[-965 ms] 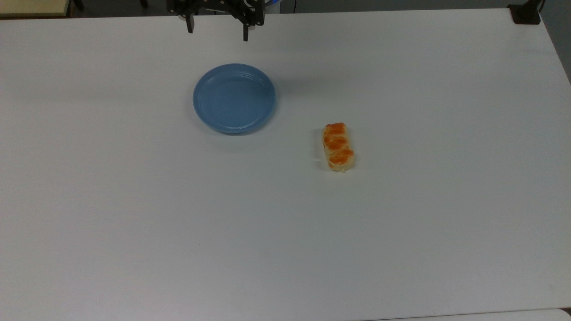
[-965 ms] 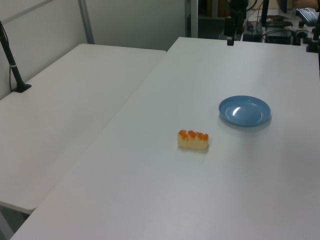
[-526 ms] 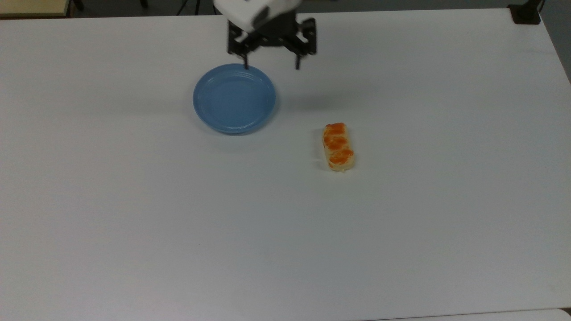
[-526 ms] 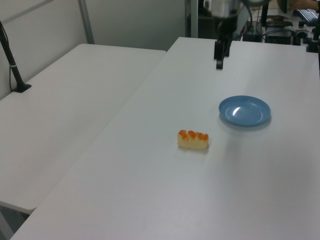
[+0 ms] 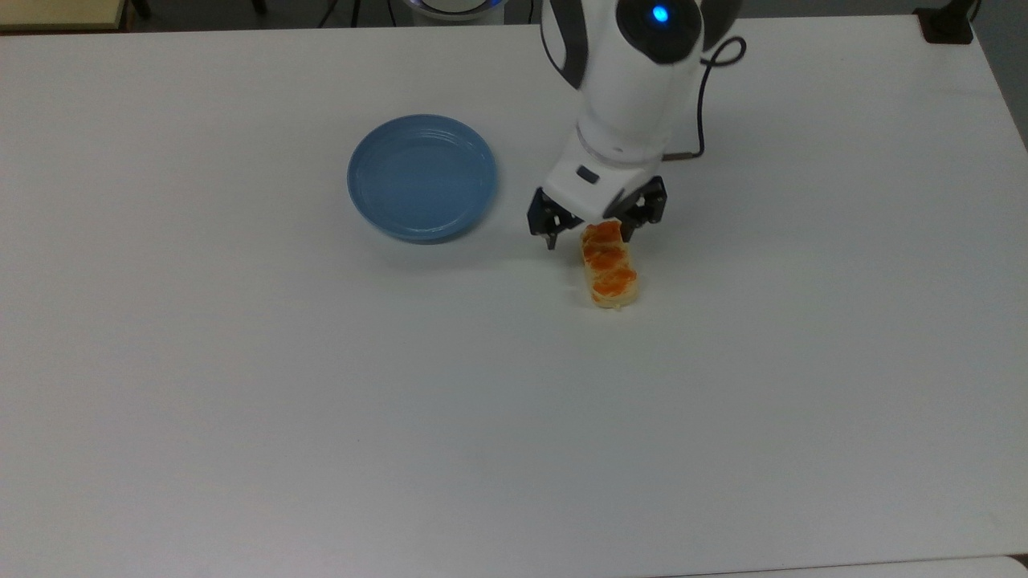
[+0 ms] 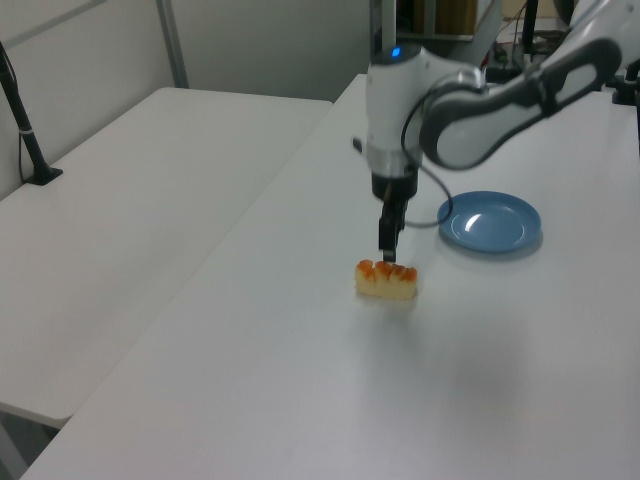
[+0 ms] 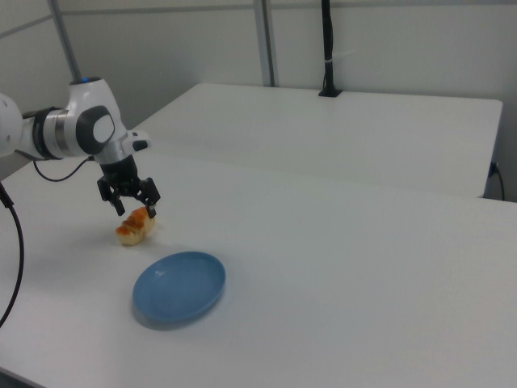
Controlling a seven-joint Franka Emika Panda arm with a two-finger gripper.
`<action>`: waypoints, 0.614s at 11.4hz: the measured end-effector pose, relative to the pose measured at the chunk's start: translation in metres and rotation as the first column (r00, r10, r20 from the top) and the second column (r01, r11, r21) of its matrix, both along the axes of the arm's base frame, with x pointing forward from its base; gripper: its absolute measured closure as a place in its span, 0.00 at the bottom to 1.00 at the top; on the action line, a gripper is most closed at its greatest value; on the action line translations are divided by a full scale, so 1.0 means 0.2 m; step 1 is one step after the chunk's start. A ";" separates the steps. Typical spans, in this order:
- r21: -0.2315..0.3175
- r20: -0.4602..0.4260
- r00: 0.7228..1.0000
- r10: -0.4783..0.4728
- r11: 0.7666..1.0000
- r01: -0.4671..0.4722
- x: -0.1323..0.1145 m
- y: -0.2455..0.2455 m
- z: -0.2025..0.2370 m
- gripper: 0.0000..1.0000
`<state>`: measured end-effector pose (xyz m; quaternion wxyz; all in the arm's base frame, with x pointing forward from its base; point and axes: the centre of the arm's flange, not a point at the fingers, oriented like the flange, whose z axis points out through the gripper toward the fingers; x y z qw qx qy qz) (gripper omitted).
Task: Put the bread onto the plate
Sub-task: 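Close the gripper on the orange-topped bread roll and lift it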
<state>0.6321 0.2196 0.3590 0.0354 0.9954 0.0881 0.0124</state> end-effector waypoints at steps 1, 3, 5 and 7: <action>-0.001 0.001 1.000 -0.004 1.000 0.004 0.00 0.06 -0.08 0.00; -0.002 0.011 1.000 -0.024 1.000 0.024 -0.01 0.15 -0.21 0.00; -0.014 0.001 0.999 -0.035 0.999 0.035 -0.01 0.15 -0.28 0.05; -0.012 0.008 0.999 -0.039 0.999 0.039 0.01 0.14 -0.27 0.39</action>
